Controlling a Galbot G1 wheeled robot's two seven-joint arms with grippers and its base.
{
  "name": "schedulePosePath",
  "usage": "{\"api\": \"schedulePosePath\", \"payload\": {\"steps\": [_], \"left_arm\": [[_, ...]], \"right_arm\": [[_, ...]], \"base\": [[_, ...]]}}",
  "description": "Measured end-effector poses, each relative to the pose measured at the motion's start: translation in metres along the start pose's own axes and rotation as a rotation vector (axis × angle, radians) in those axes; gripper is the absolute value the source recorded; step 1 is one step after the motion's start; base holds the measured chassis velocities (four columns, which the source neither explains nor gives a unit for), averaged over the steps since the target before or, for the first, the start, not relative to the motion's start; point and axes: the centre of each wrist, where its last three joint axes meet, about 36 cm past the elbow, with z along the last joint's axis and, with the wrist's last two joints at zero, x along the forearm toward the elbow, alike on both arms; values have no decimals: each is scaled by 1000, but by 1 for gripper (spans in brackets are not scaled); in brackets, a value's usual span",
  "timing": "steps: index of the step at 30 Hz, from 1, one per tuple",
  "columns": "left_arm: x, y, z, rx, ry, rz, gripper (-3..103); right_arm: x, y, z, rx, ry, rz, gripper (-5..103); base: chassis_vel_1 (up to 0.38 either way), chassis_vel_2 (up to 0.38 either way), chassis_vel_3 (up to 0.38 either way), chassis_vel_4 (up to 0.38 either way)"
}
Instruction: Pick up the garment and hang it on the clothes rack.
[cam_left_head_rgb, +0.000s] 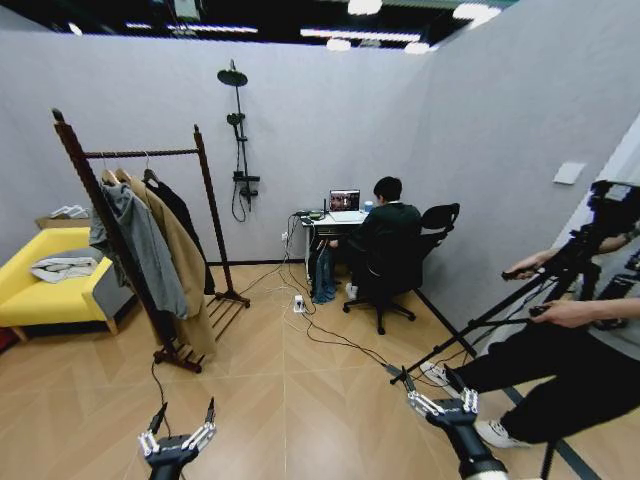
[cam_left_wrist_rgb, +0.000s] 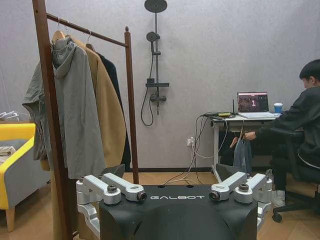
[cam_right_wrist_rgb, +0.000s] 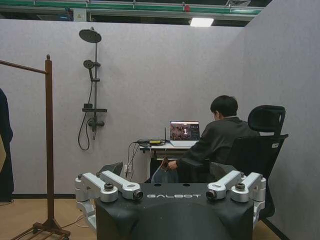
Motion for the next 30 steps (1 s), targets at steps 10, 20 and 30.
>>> {"api": "schedulePosePath", "payload": {"steps": [10,20,30], "left_arm": [[0,0,0,0,0,0,100],[0,0,0,0,0,0,100],[0,0,0,0,0,0,100]], "right_arm": [[0,0,0,0,0,0,99],[0,0,0,0,0,0,99],[0,0,0,0,0,0,99]], "base": [[0,0,0,0],[0,0,0,0],[0,0,0,0]]}}
